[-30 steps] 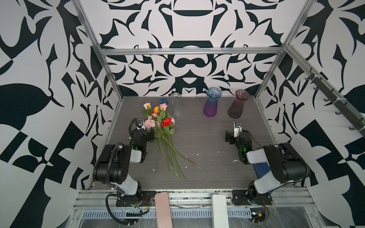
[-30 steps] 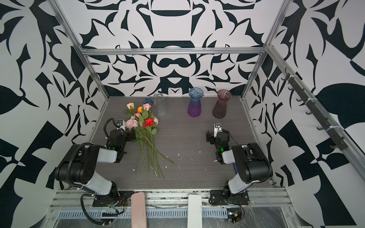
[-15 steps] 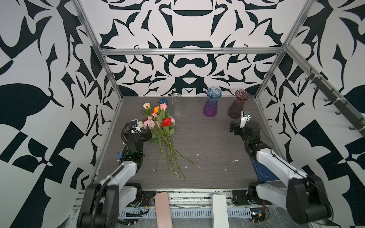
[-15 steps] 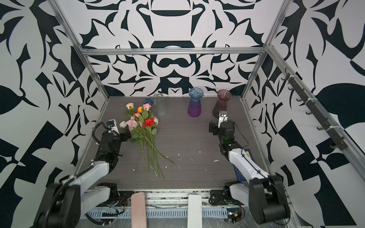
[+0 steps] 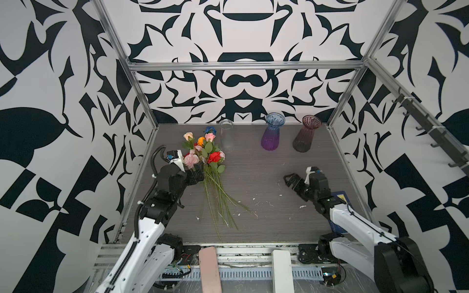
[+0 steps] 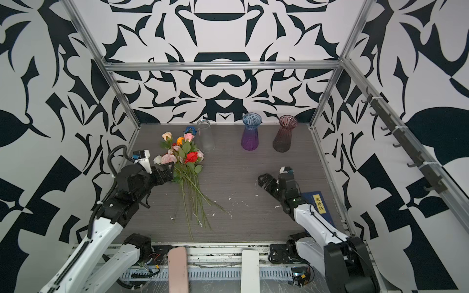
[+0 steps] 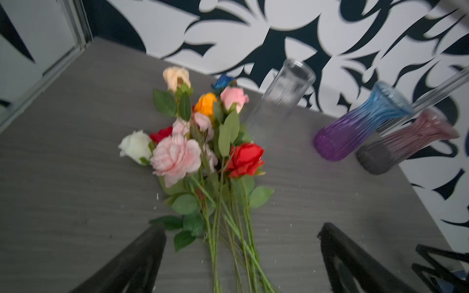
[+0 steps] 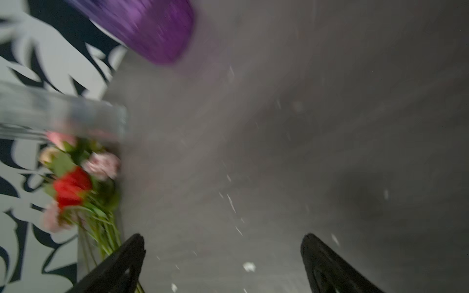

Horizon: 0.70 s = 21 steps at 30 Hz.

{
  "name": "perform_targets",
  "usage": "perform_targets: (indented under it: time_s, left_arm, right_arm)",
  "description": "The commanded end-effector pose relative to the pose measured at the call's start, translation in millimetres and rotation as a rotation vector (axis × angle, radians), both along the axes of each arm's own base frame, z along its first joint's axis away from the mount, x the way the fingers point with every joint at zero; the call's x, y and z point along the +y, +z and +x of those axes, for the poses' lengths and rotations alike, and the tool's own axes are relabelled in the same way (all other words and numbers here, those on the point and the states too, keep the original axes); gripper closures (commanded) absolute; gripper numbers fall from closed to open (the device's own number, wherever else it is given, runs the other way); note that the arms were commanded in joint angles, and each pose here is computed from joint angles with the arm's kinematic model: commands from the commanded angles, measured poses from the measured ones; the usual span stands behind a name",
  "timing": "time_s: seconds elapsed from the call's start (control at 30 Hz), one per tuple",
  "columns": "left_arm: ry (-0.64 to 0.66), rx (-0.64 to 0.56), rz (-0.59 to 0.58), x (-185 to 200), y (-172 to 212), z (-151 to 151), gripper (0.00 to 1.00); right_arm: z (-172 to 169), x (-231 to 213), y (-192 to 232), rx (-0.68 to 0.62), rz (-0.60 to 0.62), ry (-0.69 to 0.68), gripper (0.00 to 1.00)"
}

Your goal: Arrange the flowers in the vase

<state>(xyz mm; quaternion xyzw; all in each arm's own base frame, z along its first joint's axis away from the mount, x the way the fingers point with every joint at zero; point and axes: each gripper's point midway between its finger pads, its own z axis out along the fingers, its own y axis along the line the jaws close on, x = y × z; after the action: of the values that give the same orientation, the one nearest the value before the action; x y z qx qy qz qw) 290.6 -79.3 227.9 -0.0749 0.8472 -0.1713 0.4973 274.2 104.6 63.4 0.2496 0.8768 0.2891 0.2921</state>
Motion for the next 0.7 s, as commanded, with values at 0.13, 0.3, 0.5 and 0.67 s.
perform_targets:
  time_s: [0.13, 0.3, 0.5, 0.67]
  left_arm:
    - [-0.229, 0.164, -0.03, -52, -2, 35, 0.07]
    - [-0.442, -0.003, 0.033, -96, 6, 89, 0.08]
    - [-0.53, -0.34, 0.118, -118, 5, 135, 0.01]
    - [-0.585, -0.351, 0.143, -134, -8, 164, 0.01]
  right_arm:
    - [-9, 50, 21, -0.067, 0.095, 0.198, 0.01]
    - [-8, 38, 32, -0.129, 0.05, 0.154, 0.0]
    - [-4, 43, 18, -0.113, 0.054, 0.174, 0.0]
    - [0, 53, 12, -0.096, 0.076, 0.211, 0.0]
